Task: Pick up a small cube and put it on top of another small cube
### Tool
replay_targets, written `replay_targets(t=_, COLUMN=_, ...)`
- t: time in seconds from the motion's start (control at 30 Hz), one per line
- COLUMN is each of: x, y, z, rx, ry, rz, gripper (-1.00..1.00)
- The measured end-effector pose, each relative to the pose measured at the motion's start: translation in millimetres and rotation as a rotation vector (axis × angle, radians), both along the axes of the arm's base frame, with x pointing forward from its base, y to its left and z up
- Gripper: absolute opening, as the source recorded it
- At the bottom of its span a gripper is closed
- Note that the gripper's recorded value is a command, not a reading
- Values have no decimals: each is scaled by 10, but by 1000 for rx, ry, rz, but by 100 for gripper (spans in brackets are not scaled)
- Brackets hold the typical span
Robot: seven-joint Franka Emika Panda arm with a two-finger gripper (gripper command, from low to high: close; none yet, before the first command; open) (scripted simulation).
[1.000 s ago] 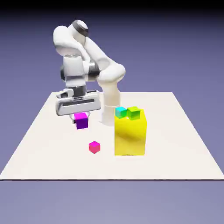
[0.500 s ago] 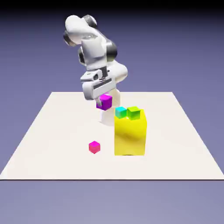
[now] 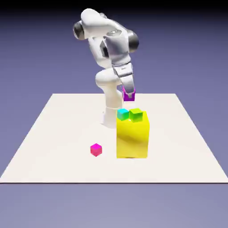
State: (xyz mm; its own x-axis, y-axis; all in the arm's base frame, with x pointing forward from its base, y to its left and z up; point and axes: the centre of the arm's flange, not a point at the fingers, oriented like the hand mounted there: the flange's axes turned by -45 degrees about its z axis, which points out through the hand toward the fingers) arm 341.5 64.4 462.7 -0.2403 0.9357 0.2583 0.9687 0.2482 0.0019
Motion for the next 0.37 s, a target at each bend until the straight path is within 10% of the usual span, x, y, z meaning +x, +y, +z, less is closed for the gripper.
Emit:
replay_targets(t=0.23, x=-76, y=189, z=-598, rx=5, ry=5, rz=54, gripper=-100)
replay_targets(t=0.27, x=-91, y=204, z=-698, rx=5, ry=5, rz=54, gripper=100)
replay_targets(t=0.37, x=-70, y=183, z=-555, rx=6, ry=4, rz=54, gripper=100)
